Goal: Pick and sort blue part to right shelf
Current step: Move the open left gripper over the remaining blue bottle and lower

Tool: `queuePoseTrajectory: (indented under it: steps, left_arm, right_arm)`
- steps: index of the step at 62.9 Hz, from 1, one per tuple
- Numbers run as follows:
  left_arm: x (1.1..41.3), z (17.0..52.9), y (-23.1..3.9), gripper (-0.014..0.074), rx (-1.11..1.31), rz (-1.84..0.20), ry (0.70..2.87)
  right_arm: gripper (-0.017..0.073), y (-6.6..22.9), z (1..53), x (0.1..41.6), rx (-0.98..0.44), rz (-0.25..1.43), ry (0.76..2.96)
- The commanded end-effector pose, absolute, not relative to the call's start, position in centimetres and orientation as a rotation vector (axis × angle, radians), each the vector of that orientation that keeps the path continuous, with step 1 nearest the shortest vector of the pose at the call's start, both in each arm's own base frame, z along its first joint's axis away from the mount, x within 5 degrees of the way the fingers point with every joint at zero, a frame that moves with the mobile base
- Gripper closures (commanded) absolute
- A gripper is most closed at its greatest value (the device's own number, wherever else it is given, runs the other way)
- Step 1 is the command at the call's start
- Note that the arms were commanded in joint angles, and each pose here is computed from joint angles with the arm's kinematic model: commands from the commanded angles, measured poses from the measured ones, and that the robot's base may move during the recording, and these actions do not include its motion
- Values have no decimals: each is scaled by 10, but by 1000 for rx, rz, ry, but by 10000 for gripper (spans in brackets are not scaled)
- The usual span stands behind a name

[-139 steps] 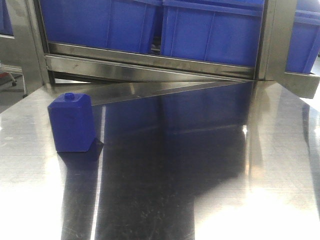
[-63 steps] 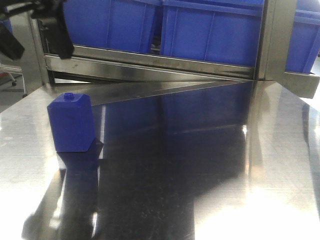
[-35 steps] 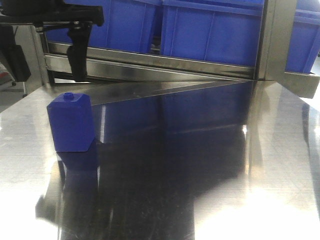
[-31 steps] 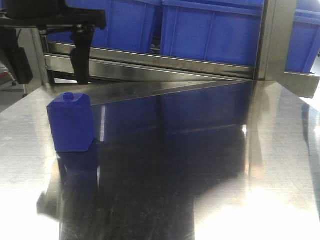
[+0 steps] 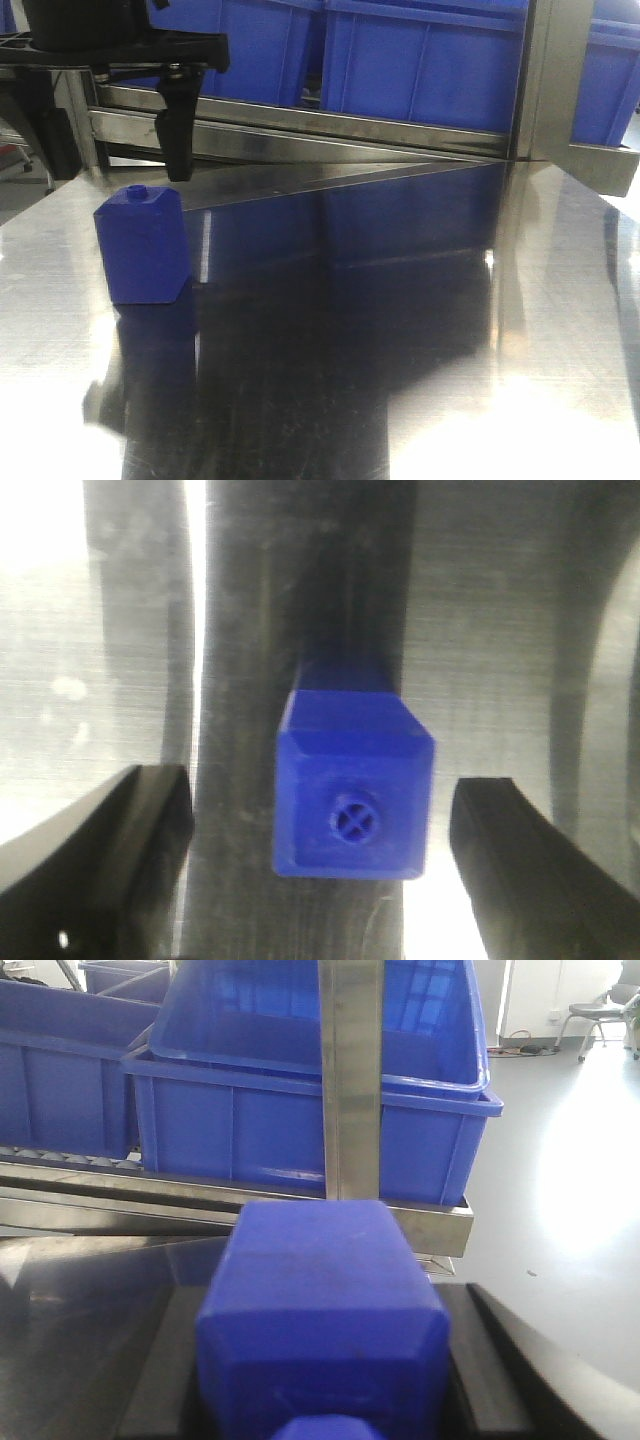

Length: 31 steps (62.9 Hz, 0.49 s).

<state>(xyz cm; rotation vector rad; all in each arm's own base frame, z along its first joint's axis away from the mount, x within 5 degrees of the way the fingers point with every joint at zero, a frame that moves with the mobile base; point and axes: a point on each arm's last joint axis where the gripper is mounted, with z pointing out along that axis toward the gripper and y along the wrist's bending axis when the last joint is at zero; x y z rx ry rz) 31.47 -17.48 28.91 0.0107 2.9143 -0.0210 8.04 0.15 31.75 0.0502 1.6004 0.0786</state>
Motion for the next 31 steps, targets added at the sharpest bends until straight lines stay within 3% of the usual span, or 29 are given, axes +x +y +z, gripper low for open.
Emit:
queuePoseTrajectory:
  steps: [1,31]
  left_arm:
    - [310,315,-176,56,-6,-94,2831]
    - [317,298,-180,61,-29,-59,2871]
  right_arm:
    - [134,1,335,80,47,77,1489]
    - [134,1,335,80,47,77,1489]
